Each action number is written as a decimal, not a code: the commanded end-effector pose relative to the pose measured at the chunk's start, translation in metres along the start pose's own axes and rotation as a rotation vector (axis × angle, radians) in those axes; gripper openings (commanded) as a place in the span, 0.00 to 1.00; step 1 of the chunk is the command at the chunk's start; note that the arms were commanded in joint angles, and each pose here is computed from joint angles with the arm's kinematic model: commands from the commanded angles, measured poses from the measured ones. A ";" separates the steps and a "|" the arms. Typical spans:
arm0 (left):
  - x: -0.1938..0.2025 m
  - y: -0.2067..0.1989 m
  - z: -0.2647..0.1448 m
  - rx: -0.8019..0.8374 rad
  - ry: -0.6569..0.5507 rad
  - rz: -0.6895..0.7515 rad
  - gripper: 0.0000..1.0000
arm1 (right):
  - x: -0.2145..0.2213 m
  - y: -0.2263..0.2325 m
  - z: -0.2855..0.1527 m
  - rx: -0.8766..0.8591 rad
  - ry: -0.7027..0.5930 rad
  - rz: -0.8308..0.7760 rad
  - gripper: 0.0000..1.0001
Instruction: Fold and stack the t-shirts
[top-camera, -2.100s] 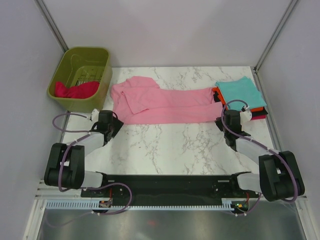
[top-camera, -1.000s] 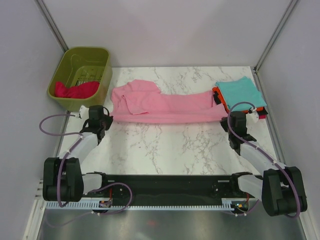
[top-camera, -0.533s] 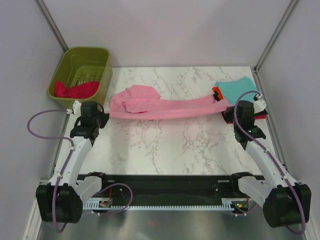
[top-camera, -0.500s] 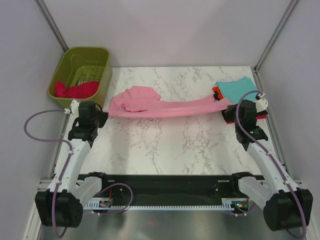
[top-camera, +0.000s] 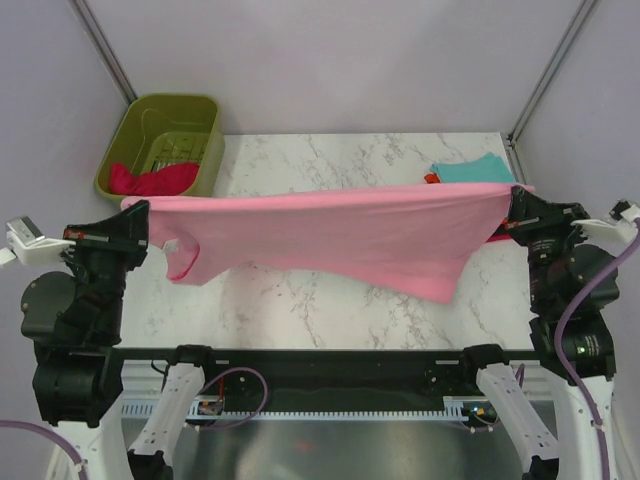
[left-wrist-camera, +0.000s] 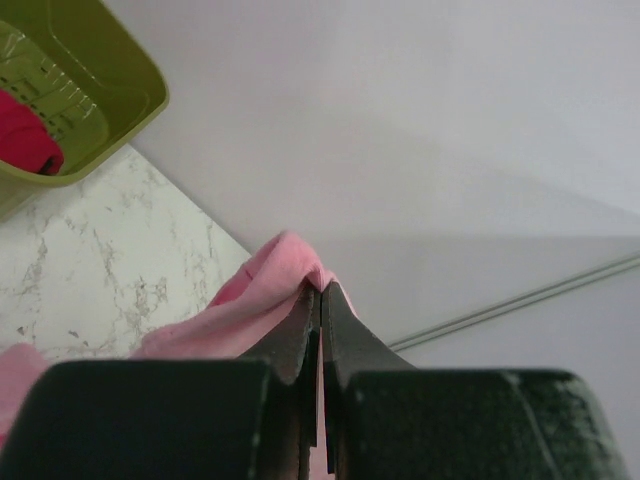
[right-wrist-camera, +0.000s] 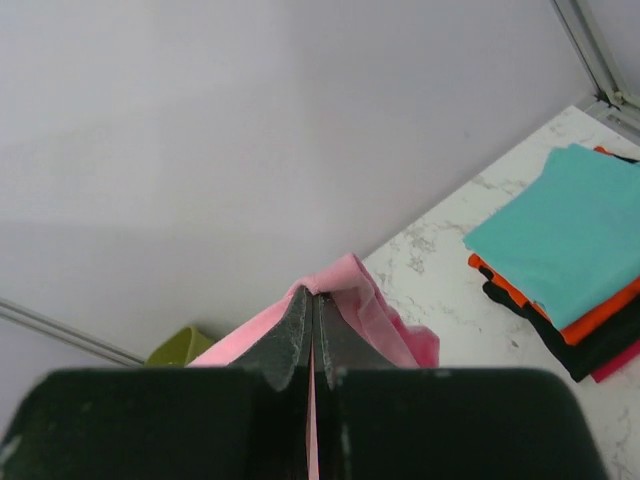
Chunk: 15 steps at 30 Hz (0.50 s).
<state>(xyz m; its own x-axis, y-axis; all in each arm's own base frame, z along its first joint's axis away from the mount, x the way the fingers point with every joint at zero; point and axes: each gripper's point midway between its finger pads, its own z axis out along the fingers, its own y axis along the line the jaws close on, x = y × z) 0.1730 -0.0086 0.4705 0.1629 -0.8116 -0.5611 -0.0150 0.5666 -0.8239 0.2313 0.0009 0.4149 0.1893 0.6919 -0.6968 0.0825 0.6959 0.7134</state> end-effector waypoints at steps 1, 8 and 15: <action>0.005 0.014 0.014 -0.113 0.051 0.072 0.02 | -0.015 -0.007 0.001 0.083 -0.023 -0.047 0.00; 0.028 0.023 0.076 -0.226 0.143 0.061 0.02 | -0.002 0.002 0.041 0.127 0.041 -0.050 0.00; 0.056 0.027 0.168 -0.291 0.231 0.059 0.02 | 0.049 0.008 0.122 0.166 0.179 -0.039 0.00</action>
<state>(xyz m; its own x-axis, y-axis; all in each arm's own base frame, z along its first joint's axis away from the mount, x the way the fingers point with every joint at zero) 0.3281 -0.0141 0.3875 -0.1258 -0.8034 -0.5820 -0.3890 0.5796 -0.7161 0.3330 0.0127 0.3710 -0.0219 0.6765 -0.7361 0.2849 0.7100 0.6440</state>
